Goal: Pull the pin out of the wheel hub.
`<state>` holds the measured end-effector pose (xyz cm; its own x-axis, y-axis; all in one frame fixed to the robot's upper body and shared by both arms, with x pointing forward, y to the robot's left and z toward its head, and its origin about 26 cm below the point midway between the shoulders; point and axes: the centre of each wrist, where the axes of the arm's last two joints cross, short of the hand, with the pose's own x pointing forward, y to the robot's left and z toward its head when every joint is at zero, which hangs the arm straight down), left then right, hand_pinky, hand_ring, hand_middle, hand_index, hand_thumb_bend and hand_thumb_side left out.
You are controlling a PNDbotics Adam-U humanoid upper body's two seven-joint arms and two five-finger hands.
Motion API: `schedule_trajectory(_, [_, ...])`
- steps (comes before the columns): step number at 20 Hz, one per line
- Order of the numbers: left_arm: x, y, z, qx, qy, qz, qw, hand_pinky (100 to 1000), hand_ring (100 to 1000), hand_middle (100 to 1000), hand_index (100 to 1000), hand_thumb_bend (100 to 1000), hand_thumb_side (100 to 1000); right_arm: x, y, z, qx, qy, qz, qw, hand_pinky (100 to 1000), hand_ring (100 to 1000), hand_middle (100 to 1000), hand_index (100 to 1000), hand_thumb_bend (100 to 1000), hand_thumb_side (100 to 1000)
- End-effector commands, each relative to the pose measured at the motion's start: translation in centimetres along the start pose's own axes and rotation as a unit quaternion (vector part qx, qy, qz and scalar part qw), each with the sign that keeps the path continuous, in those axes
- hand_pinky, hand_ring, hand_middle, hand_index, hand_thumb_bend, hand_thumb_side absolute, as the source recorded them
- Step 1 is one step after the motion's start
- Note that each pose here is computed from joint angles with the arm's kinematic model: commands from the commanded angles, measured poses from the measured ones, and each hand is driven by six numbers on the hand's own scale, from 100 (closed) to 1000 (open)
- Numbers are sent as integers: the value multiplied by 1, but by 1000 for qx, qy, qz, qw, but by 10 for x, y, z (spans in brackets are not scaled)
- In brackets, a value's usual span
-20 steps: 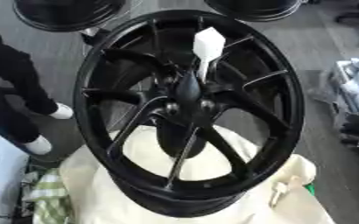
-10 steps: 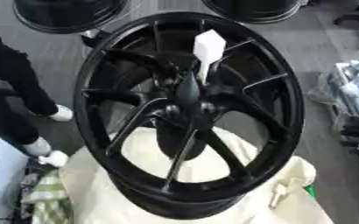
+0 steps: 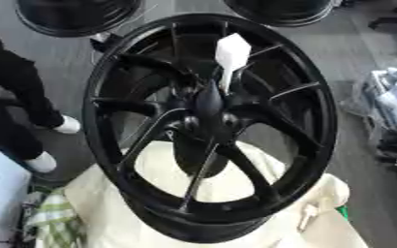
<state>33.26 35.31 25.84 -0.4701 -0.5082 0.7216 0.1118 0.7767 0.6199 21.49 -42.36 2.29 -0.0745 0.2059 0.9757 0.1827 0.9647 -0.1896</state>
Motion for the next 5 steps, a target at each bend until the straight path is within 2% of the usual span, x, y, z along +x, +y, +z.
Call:
schedule_trajectory(1, [14, -10, -6, 25, -58, 79, 995, 779, 668, 635, 783, 100, 657, 10, -5, -4, 1, -15, 5, 1000, 668, 746, 658, 790, 100, 817])
schedule_trajectory(5, [12, -38, -13, 20, -84, 160, 983, 793, 692, 668, 798, 100, 729, 14, -2, -8, 5, -23, -1, 1000, 667, 746, 658, 790, 100, 813])
